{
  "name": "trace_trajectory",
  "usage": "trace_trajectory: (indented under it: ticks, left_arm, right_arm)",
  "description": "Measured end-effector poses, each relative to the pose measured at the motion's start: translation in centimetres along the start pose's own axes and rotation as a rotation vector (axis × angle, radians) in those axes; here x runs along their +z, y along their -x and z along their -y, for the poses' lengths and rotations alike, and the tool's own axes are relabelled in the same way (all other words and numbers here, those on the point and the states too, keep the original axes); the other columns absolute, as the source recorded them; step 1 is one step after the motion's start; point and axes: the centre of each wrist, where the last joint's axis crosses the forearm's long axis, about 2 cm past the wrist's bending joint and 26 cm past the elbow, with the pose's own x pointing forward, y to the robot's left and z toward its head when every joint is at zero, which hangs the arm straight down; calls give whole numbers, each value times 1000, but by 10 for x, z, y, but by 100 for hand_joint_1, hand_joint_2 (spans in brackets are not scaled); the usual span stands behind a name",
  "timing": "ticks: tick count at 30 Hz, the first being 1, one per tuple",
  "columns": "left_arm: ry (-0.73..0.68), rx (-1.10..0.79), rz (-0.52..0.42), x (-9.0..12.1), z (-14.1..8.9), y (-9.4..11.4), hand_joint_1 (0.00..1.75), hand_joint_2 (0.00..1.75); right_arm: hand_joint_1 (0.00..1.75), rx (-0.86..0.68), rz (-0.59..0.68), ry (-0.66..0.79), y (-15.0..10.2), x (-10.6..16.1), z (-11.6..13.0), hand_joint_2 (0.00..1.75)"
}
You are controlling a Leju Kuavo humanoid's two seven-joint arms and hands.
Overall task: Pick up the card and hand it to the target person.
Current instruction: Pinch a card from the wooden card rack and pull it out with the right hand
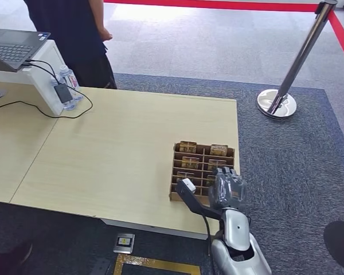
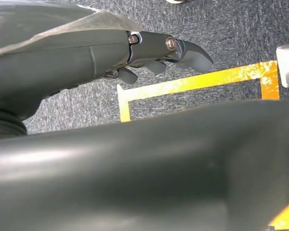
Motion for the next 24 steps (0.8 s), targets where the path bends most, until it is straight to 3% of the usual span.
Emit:
trace_trajectory:
  ticks: [24]
  left_arm:
    - [0, 0, -1, 0, 0, 0, 0, 0]
  right_arm:
    - [147, 0, 0, 0, 0, 0, 0, 175]
